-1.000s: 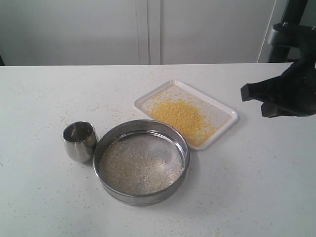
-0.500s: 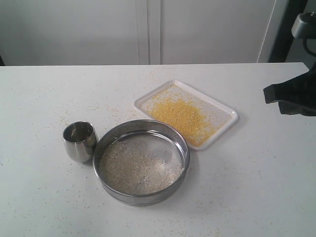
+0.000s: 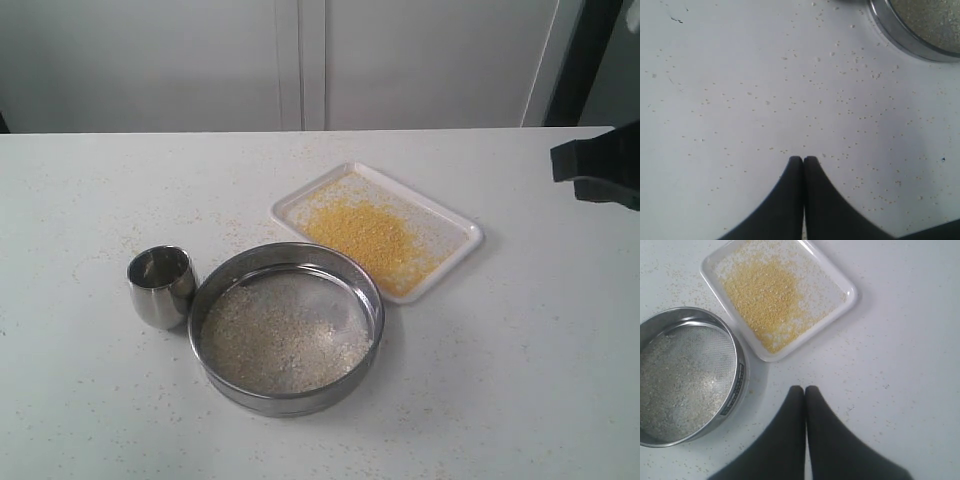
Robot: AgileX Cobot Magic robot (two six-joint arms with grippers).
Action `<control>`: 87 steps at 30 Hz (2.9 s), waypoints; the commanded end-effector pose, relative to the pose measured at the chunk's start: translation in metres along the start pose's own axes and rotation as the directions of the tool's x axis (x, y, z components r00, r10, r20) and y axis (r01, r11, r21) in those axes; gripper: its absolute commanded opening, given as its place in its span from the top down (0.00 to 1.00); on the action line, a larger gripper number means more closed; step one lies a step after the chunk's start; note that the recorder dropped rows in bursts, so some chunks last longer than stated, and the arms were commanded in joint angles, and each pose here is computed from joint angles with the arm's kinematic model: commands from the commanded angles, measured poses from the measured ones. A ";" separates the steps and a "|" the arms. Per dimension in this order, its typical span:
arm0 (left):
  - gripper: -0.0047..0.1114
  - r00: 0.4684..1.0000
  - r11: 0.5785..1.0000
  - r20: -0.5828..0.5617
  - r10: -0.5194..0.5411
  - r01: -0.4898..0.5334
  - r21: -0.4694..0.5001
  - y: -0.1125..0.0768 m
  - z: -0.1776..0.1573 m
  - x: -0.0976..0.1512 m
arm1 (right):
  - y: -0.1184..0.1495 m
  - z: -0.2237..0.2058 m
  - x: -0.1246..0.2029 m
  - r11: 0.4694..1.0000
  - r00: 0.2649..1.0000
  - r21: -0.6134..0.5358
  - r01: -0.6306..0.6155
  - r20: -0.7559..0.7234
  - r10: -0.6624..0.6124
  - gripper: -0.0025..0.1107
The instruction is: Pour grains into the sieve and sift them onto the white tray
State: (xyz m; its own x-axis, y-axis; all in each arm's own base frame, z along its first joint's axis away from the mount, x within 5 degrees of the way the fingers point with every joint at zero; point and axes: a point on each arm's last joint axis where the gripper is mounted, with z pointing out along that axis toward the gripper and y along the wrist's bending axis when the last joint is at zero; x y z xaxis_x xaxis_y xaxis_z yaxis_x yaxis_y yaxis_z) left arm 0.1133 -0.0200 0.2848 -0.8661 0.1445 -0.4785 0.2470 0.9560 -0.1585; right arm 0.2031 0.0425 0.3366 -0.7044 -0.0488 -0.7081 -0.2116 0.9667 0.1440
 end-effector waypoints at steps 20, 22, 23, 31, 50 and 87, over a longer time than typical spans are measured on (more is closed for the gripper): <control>0.96 1.000 1.000 -0.007 -0.001 0.001 0.006 -0.001 0.000 0.003 | -0.010 -0.029 0.048 0.991 0.979 0.126 0.039 0.194 -0.063 0.98; 0.96 1.000 1.000 -0.007 -0.001 0.001 0.006 -0.001 0.000 0.003 | -0.013 -0.034 0.051 0.986 0.975 0.165 0.024 0.212 -0.060 0.98; 0.96 1.000 1.000 -0.007 -0.001 0.001 0.006 -0.001 0.000 0.003 | -0.015 -0.037 0.052 0.983 0.975 0.184 0.019 0.216 -0.059 0.98; 0.96 1.000 1.000 -0.007 -0.001 0.001 0.006 -0.001 0.000 0.003 | -0.021 -0.049 0.060 0.968 0.970 0.242 -0.067 0.244 0.006 0.98; 0.96 1.000 1.000 -0.007 -0.001 0.001 0.006 -0.001 0.000 0.003 | -0.018 -0.054 0.086 0.972 0.898 0.233 0.029 0.421 -0.128 0.98; 0.96 1.000 1.000 -0.007 -0.001 0.001 0.006 -0.001 0.000 0.003 | -0.016 -0.071 0.107 0.971 0.861 0.238 0.027 0.488 -0.143 0.98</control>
State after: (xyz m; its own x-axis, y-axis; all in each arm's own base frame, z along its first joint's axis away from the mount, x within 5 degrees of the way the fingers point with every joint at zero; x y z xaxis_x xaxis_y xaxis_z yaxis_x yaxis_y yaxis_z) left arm 0.1133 -0.0200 0.2848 -0.8661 0.1445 -0.4785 0.2470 0.9560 -0.1585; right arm 0.0867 0.0056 0.3079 -0.2624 -0.0406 -0.9641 -0.0712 0.9972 -0.0226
